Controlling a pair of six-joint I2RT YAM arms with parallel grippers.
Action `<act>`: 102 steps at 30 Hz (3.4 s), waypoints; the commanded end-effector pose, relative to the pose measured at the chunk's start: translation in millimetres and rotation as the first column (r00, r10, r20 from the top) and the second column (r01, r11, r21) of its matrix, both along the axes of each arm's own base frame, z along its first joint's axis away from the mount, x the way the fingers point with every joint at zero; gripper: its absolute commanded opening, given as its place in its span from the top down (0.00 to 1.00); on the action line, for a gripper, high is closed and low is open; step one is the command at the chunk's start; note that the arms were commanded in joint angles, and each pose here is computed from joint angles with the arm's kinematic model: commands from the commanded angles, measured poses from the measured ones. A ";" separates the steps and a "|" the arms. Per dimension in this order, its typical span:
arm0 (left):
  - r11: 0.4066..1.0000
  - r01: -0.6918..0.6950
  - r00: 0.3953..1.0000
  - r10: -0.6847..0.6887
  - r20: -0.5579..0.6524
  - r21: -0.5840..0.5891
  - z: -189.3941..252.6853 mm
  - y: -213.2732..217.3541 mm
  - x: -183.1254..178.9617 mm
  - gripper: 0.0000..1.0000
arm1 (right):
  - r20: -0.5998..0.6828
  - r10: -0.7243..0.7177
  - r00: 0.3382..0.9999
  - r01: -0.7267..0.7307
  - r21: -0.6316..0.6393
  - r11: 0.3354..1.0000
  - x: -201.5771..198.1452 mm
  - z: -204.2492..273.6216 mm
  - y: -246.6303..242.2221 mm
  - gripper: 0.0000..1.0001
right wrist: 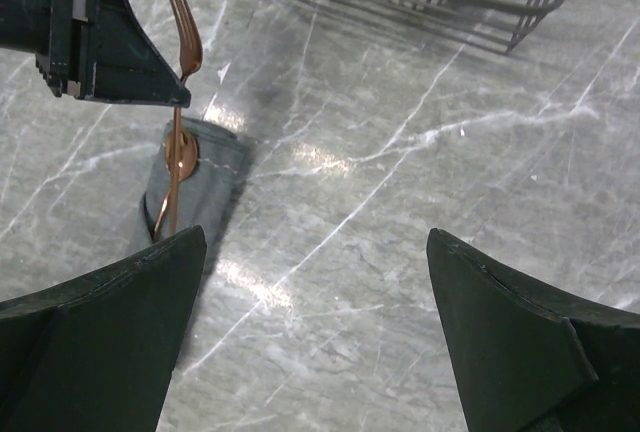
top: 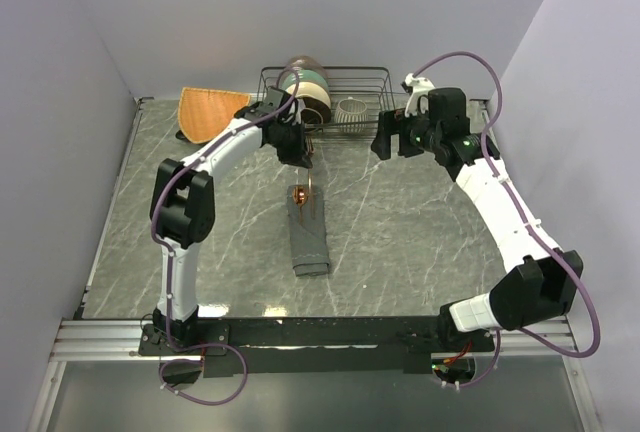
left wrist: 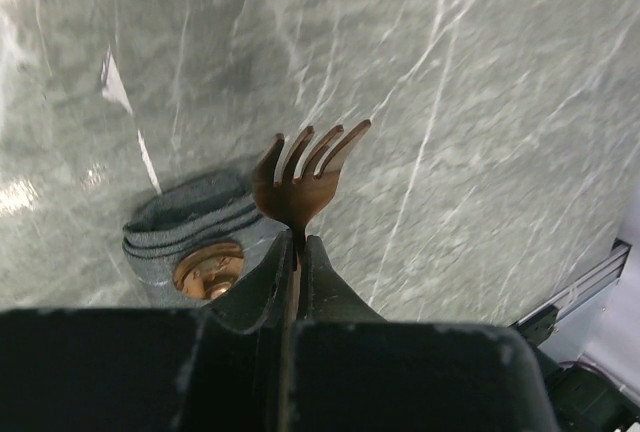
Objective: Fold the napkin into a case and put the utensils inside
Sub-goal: Insert the fork into the folded napkin, then reset both arms
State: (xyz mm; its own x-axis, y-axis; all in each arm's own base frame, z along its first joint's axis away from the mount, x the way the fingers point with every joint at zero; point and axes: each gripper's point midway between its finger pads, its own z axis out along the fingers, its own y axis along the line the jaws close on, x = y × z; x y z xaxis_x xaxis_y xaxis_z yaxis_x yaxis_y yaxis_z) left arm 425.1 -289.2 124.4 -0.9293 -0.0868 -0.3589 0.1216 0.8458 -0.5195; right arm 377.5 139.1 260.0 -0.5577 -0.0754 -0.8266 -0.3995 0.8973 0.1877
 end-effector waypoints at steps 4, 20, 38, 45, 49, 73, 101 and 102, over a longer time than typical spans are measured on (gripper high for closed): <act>0.999 0.036 0.999 -0.036 -0.033 0.011 -12.5 -3.9 -20.2 0.99 | 0.054 0.009 0.999 -0.009 0.003 1.000 -14.1 14.6 -4.8 0.00; 0.998 0.061 0.995 -0.060 -0.085 0.009 -23.8 -20.1 -59.0 0.99 | 0.069 0.020 0.997 -0.021 0.015 1.000 -31.1 22.3 -6.3 0.00; 0.996 0.091 0.985 -0.090 -0.146 0.004 -27.2 -23.7 -100.0 0.99 | 0.091 0.082 0.992 -0.084 0.022 0.996 -53.6 16.9 -3.1 0.00; 0.997 0.072 0.982 -0.071 -0.177 -0.004 -26.7 -23.0 -108.8 0.99 | 0.093 0.098 0.991 -0.100 0.008 0.995 -54.7 14.3 -3.8 0.00; 0.997 0.075 0.978 -0.074 -0.194 -0.005 -31.3 -25.8 -112.9 0.99 | 0.088 0.105 0.991 -0.106 0.007 0.994 -52.7 12.0 -3.6 0.00; 0.995 0.082 0.992 -0.077 -0.099 0.048 -10.7 -18.1 -100.4 0.59 | 0.090 0.125 0.988 -0.124 -0.012 0.992 -40.3 15.0 -5.2 0.00; 0.934 -0.236 0.909 0.115 0.400 0.269 126.8 252.3 4.1 0.01 | -0.135 -0.306 0.942 0.313 0.029 0.949 19.5 -59.8 -135.9 0.00; 0.924 -0.252 0.916 0.133 0.379 0.286 116.2 265.5 0.2 0.01 | -0.123 -0.308 0.943 0.312 0.018 0.950 10.0 -59.9 -137.6 0.00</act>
State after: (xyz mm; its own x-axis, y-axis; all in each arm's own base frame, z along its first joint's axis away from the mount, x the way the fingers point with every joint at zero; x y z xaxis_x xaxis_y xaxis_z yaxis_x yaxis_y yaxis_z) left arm 459.9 -34.5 284.3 -0.5986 -0.1775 -0.7811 0.0602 0.9624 -0.2649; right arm 414.7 6.0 223.5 -0.6073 0.1354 -0.7829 -0.1019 0.9640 0.2457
